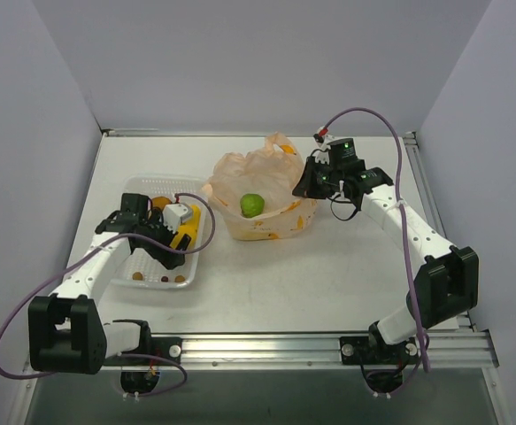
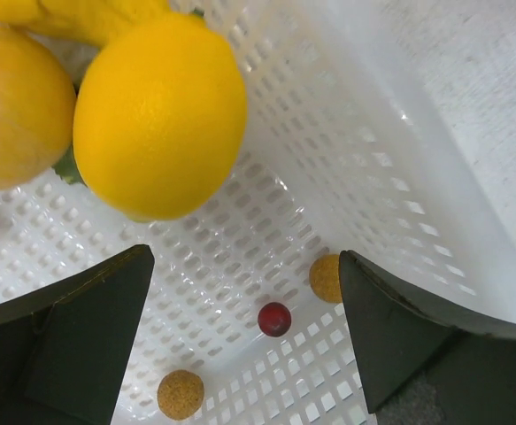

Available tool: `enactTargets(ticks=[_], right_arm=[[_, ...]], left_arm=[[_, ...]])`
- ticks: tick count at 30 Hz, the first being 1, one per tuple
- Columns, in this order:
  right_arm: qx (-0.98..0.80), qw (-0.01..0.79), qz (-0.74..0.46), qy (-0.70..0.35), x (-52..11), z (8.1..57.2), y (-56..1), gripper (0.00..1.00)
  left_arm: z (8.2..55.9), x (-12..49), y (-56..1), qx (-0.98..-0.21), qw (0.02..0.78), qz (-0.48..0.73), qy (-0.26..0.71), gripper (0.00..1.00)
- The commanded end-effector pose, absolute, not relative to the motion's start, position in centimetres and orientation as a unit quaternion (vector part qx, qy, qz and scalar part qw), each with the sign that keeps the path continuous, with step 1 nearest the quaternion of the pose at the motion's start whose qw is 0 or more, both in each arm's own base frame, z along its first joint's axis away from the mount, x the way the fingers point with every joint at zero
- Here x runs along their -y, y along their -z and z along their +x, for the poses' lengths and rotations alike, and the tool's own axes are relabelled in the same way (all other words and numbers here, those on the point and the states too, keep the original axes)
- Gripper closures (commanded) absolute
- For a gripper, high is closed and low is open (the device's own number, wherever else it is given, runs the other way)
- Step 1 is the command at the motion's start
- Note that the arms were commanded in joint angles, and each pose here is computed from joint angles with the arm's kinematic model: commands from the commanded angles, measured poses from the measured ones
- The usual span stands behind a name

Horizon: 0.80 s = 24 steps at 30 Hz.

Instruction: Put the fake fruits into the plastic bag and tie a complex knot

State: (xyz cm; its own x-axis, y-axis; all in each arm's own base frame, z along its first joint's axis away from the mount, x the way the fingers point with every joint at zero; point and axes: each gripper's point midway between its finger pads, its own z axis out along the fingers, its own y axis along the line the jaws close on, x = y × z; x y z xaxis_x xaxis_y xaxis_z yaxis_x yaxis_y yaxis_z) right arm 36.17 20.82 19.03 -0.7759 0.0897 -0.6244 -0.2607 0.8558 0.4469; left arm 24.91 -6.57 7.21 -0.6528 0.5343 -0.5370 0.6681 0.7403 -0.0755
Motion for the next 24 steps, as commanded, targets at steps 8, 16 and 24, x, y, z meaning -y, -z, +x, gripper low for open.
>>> enactTargets(ticks=[8, 16, 24], right_arm=[[-0.899, 0.342, -0.051, -0.27, -21.0, 36.5, -20.4, 1.0], [-0.899, 0.344, -0.051, -0.267, -21.0, 36.7, -20.5, 1.0], [-0.899, 0.345, -0.052, -0.266, -20.9, 36.4, -20.5, 1.0]], left_arm=[[29.9, 9.4, -10.1, -0.783, 0.356, 0.485, 0.157, 0.03], [32.5, 9.7, -8.3, -0.736, 0.347, 0.562, 0.152, 0.03], [34.4, 9.8, -8.6, -0.764, 0.356, 0.515, 0.156, 0.03]])
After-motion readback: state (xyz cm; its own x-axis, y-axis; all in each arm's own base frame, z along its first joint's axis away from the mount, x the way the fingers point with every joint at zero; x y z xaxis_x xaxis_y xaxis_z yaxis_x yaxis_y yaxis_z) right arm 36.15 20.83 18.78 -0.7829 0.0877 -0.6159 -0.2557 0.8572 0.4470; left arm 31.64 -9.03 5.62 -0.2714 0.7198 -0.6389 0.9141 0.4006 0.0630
